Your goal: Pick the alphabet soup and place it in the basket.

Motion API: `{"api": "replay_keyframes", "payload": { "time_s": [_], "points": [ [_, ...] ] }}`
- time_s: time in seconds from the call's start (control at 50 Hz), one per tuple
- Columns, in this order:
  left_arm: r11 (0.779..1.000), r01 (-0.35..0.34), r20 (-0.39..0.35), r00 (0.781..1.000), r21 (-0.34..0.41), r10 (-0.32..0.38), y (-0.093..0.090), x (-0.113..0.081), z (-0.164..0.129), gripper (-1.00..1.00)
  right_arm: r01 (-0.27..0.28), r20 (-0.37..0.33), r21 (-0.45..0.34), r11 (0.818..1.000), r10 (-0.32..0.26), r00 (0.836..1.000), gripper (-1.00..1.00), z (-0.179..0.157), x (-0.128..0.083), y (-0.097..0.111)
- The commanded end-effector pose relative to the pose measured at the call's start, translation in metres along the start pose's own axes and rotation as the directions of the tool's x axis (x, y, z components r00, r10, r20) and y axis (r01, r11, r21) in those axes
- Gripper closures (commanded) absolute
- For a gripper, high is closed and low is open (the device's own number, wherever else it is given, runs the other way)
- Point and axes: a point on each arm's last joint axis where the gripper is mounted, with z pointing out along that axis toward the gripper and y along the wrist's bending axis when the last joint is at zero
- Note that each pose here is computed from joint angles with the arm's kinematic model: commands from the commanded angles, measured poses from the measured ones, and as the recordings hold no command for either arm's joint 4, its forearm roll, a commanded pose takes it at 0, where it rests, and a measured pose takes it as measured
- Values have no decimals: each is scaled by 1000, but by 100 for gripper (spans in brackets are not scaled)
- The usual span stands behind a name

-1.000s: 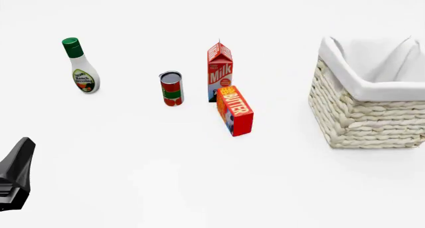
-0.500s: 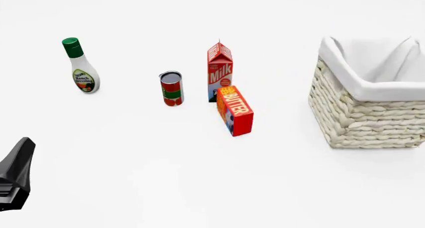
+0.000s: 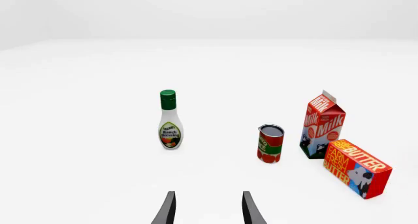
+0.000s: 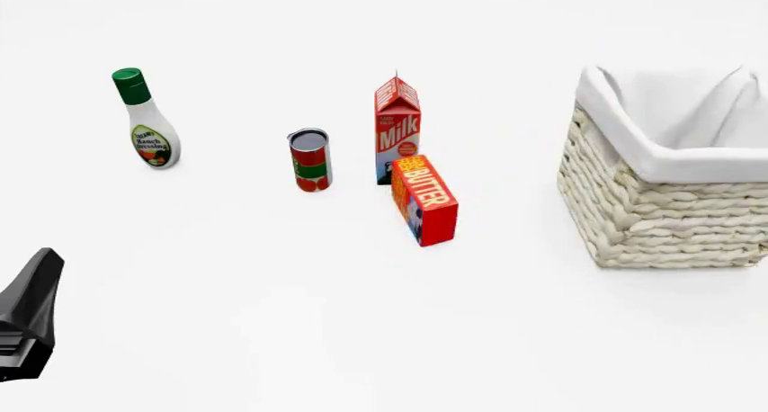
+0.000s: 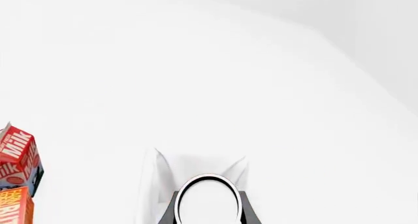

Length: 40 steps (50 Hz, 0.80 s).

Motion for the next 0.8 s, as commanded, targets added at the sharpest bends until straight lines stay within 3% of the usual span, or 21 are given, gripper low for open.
{"api": "replay_keyframes", "payload": {
  "time_s": [0.02,0.8],
  "points": [
    [1000,0,0,1000,0,0,0,0,0,-100,26,-67,-23,999,-27,997,100,20,10,3],
    [1000,0,0,1000,0,0,0,0,0,-100,119,-182,-98,988,-135,974,100,65,45,18]
  ]
}}
